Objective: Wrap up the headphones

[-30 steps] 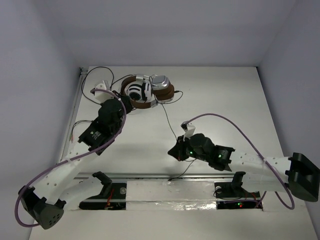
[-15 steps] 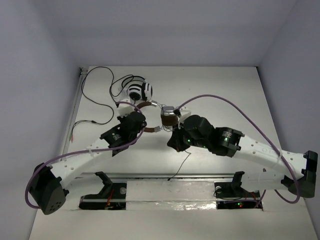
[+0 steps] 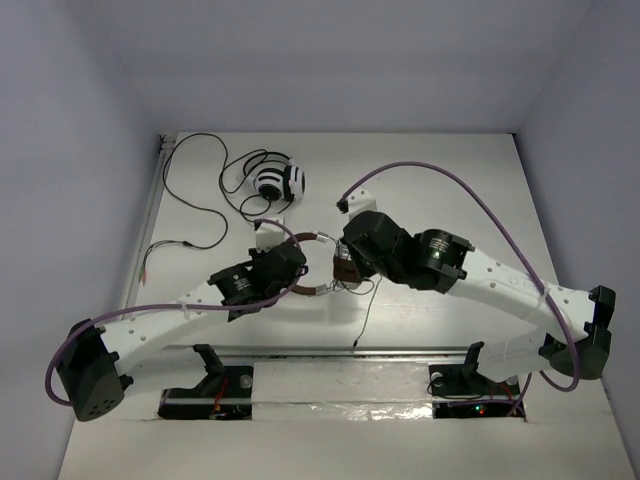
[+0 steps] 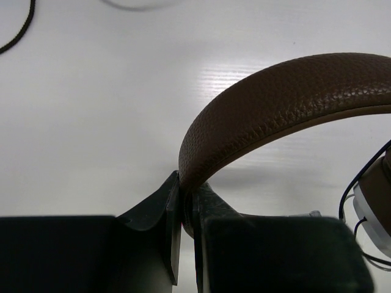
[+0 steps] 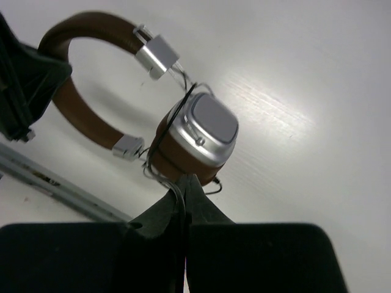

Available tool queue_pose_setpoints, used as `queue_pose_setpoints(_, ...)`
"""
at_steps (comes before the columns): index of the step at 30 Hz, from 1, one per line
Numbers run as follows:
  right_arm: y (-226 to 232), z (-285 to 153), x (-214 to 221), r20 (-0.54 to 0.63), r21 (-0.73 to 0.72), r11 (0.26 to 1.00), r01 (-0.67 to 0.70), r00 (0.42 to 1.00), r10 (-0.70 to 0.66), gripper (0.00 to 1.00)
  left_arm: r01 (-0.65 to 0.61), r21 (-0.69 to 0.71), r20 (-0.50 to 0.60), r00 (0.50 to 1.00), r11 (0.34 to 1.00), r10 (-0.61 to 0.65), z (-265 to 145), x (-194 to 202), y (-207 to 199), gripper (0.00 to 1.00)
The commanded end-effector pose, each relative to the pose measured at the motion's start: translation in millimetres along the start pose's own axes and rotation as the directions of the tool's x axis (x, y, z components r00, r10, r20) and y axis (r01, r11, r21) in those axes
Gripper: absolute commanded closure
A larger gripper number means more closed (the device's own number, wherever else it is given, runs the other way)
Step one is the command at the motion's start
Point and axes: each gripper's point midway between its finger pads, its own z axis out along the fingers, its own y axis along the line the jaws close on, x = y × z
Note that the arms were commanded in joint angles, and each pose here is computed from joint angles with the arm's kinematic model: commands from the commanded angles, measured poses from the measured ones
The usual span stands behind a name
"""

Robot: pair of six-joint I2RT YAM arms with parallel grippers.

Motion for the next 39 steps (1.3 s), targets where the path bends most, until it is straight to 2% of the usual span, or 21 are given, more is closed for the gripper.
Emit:
queue_pose_setpoints(1,-25,-8,-38,0.113,0.127,0.992,0.023,0.993,-0.038,1.00,0.004,0.069,-0.028,1.000,0.998,-0.002,-14,-4,-16,1.00)
queue_pose_setpoints(6,-46,4,-54,0.163,0.232,0.973,0.017,0.985,-0.056,0.99,-0.006,0.178,-0.049,0.999,0.984,0.015,-26,0,-31,1.00)
queue_pose_setpoints(11,-76,22,-55,0.142,0.345,0.938,0.018,0.987,-0.071,0.96,-0.008,0.273,-0.050,0.998,0.962,0.023,-39,-3,-41,1.00)
queue_pose_setpoints(18,-101,34,-60,0.167,0.395,0.918,-0.038,0.985,-0.031,0.78,-0.013,0.366,-0.038,0.999,0.931,0.029,-59,-16,-50,1.00)
queue_pose_setpoints(20,-105,38,-59,0.171,0.388,0.920,-0.062,0.985,-0.005,0.77,-0.006,0.392,-0.026,0.999,0.920,0.018,-66,-24,-53,1.00)
queue_pose_setpoints(23,-112,47,-57,0.202,0.354,0.925,-0.141,0.977,0.071,0.76,0.003,0.405,-0.006,1.000,0.914,-0.001,-74,-35,-53,1.00)
queue_pose_setpoints(24,-112,50,-60,0.234,0.327,0.925,-0.192,0.965,0.117,0.76,0.007,0.416,-0.002,1.000,0.909,-0.007,-77,-37,-54,1.00)
queue_pose_setpoints(26,-111,64,-47,0.213,0.260,0.938,-0.228,0.961,0.174,0.76,0.016,0.459,0.016,1.000,0.889,-0.026,-86,-47,-60,1.00)
queue_pose_setpoints(27,-107,66,-54,0.257,0.211,0.937,-0.279,0.941,0.222,0.76,0.022,0.471,0.020,0.999,0.882,-0.035,-89,-50,-62,1.00)
queue_pose_setpoints(28,-105,75,-39,0.232,0.186,0.941,-0.283,0.943,0.238,0.76,0.028,0.487,0.030,0.998,0.873,-0.049,-94,-56,-64,1.00)
queue_pose_setpoints(31,-80,81,-39,0.240,0.004,0.947,-0.321,0.920,0.310,0.76,0.036,0.528,0.051,0.996,0.848,-0.074,-105,-68,-69,1.00)
queue_pose_setpoints(32,-80,88,-26,0.222,-0.005,0.945,-0.327,0.921,0.320,0.77,0.037,0.547,0.049,0.996,0.837,-0.075,-109,-70,-72,1.00)
queue_pose_setpoints(34,-78,89,-28,0.251,-0.044,0.937,-0.346,0.904,0.346,0.78,0.037,0.564,0.058,0.995,0.825,-0.084,-115,-77,-75,1.00)
queue_pose_setpoints(39,-61,89,-13,0.263,-0.169,0.909,-0.380,0.872,0.413,0.80,0.063,0.546,0.098,0.986,0.835,-0.139,-123,-99,-69,1.00)
